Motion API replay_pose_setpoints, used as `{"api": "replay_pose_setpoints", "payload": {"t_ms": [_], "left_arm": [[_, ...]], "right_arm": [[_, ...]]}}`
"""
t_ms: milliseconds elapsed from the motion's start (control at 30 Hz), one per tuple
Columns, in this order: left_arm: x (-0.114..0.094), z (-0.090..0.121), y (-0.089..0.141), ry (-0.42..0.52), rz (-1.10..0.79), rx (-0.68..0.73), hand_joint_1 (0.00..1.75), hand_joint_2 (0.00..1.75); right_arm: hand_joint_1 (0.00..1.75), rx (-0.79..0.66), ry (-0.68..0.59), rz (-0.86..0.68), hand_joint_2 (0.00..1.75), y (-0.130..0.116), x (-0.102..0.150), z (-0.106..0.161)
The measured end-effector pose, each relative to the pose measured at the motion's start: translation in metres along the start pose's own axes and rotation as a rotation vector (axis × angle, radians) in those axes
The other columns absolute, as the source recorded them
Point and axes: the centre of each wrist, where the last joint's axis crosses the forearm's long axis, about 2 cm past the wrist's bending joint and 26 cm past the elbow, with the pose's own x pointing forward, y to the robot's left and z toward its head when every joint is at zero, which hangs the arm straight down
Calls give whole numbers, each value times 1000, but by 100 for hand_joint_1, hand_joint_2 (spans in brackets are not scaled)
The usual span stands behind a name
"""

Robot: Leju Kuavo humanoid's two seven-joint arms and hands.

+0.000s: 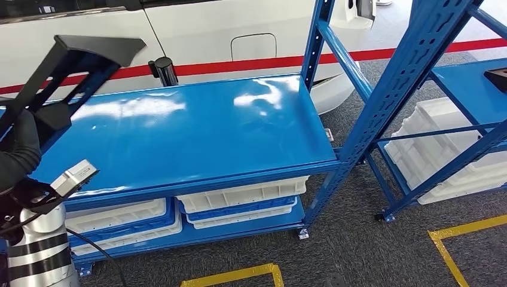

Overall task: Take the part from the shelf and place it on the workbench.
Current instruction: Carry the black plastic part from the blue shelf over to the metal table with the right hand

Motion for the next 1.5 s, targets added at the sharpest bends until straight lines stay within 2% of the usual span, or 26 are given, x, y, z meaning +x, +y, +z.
{"api": "replay_pose_setpoints", "payload": {"t_ms": [600,1100,1500], "left_arm": [[-4,-19,8,-75,-25,52,175,175],[-2,-28,13,-109,-33,78,175,175],[-5,-37,17,-168,-55,91,175,175]], "right_arm": [[0,0,-38,3,175,-3,19,-3],[0,-3,-42,3,175,-7,21,-4],[0,17,-38,-7,175,0,18,-3]]}}
